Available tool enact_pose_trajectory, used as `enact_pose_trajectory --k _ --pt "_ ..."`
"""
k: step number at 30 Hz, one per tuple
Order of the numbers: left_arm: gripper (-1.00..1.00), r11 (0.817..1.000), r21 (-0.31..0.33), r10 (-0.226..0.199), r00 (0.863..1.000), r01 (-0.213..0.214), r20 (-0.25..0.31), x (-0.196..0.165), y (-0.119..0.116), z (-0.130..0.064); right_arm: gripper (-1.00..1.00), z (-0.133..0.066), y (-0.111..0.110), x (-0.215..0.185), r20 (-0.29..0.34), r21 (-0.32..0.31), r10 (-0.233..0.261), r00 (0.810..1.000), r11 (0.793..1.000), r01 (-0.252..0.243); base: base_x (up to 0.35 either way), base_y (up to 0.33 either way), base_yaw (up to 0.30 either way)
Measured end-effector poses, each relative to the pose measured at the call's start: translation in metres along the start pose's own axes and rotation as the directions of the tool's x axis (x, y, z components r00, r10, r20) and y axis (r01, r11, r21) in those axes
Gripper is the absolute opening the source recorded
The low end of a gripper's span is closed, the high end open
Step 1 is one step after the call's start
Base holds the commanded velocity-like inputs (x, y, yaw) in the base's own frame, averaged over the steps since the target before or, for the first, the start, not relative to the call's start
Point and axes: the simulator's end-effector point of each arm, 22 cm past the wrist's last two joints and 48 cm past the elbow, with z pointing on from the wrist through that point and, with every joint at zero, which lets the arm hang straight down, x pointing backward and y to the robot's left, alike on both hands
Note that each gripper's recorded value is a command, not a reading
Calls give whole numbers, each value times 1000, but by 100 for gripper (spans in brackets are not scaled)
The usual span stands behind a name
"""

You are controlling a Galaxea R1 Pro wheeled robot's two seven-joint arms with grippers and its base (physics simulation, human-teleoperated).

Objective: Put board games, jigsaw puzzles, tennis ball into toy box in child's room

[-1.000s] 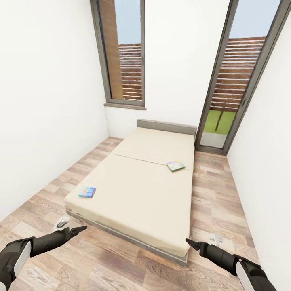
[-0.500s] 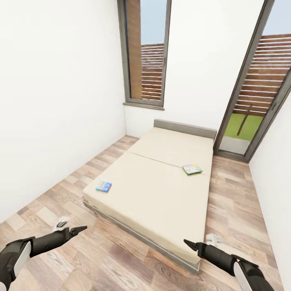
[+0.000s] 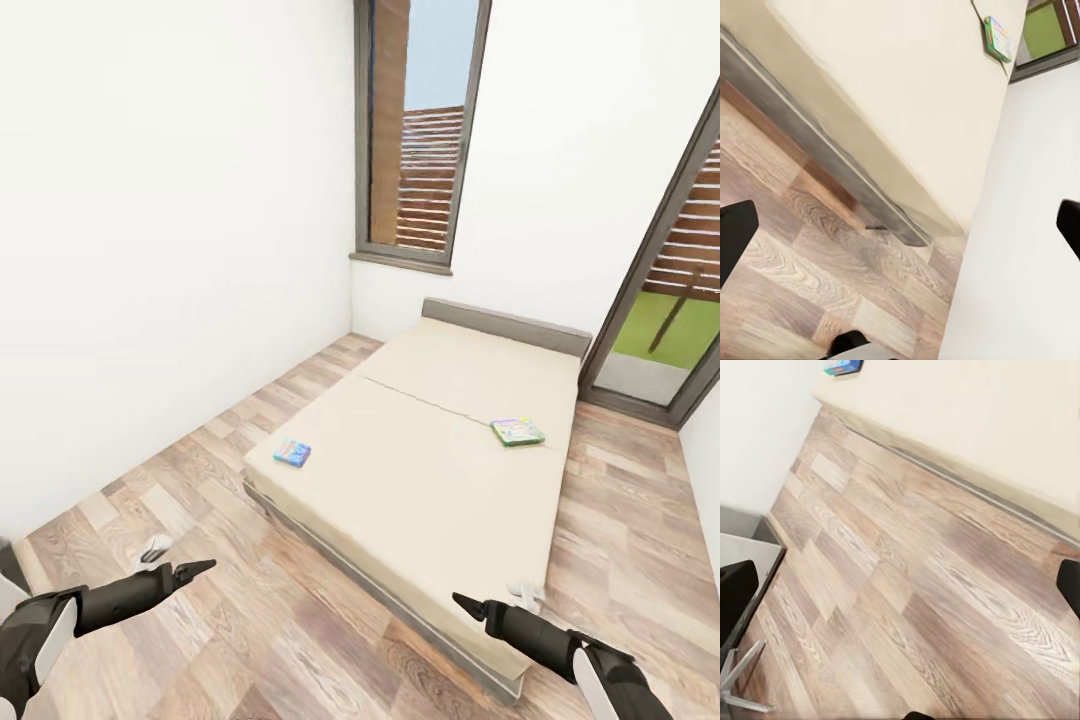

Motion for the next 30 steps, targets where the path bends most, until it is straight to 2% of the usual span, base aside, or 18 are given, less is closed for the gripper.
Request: enact_pose_trajectory --k 7,30 --pt "100 1000 -1 0 1000 0 -1 0 0 0 100 1 -3 1 -1 17 0 1000 1000 0 0 -240 291" --pt "100 1000 2 0 1000 0 -3 1 -1 1 100 2 -1 2 -2 17 3 1000 1000 -3 0 -299 291"
